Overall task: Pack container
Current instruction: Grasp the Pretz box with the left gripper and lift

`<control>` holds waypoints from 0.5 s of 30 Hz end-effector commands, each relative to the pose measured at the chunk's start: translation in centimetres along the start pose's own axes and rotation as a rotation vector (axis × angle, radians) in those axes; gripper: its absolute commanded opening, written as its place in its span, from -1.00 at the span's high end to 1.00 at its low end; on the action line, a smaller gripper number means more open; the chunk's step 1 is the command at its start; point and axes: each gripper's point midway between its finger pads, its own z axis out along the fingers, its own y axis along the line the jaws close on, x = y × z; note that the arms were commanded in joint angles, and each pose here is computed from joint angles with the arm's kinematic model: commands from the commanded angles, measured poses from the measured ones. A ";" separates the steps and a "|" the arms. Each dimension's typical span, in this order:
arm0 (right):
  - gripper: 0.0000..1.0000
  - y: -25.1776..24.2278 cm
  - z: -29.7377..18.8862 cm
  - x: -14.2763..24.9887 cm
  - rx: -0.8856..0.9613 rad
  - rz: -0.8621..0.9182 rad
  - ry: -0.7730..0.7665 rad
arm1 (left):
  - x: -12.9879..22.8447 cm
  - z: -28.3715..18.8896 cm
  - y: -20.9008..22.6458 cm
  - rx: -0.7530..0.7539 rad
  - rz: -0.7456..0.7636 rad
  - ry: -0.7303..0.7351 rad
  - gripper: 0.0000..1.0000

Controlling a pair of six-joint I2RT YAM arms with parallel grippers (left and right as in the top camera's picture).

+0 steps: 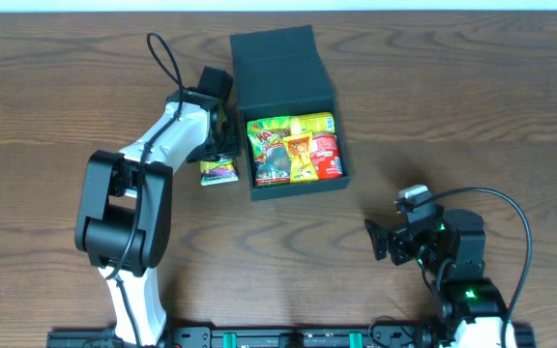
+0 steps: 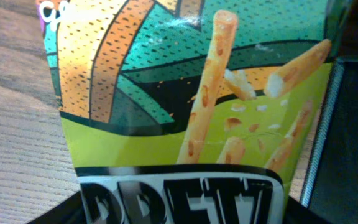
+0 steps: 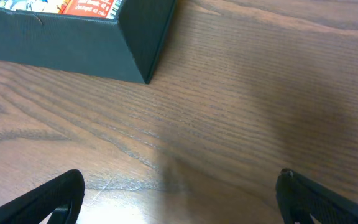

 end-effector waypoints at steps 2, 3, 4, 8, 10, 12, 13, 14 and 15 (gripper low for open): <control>-0.99 -0.1 -0.1 -0.1 0.000 -0.004 -0.006 | 0.2 0.3 -0.1 -0.001 0.006 0.013 -0.20; -0.99 -0.1 -0.1 -0.1 0.000 -0.004 -0.006 | 0.3 0.3 0.0 -0.003 0.006 0.015 -0.20; -0.98 -0.1 -0.1 -0.1 0.000 -0.004 -0.006 | 0.4 0.2 0.0 -0.004 0.007 0.019 -0.19; -0.99 -0.1 -0.1 -0.1 0.001 -0.004 -0.006 | 0.5 -0.3 0.3 -0.013 0.007 0.019 -0.19; -0.98 -0.1 -0.1 -0.1 0.000 -0.004 -0.006 | 0.5 -0.8 0.4 -0.019 0.007 0.014 -0.21; -0.99 -0.1 -0.1 -0.1 0.000 -0.004 -0.006 | 0.4 -1.5 0.4 -0.016 0.007 0.006 -0.20; -0.99 -0.1 -0.1 -0.1 0.000 -0.004 -0.006 | 0.4 -2.1 0.4 -0.015 0.007 -0.003 -0.20; -0.98 -0.1 -0.1 -0.1 0.000 -0.004 -0.006 | 0.3 -2.6 0.4 -0.012 0.006 -0.012 -0.20; -0.98 -0.1 -0.1 -0.1 0.000 -0.004 -0.006 | 0.1 -3.3 0.4 -0.009 0.005 -0.026 -0.21</control>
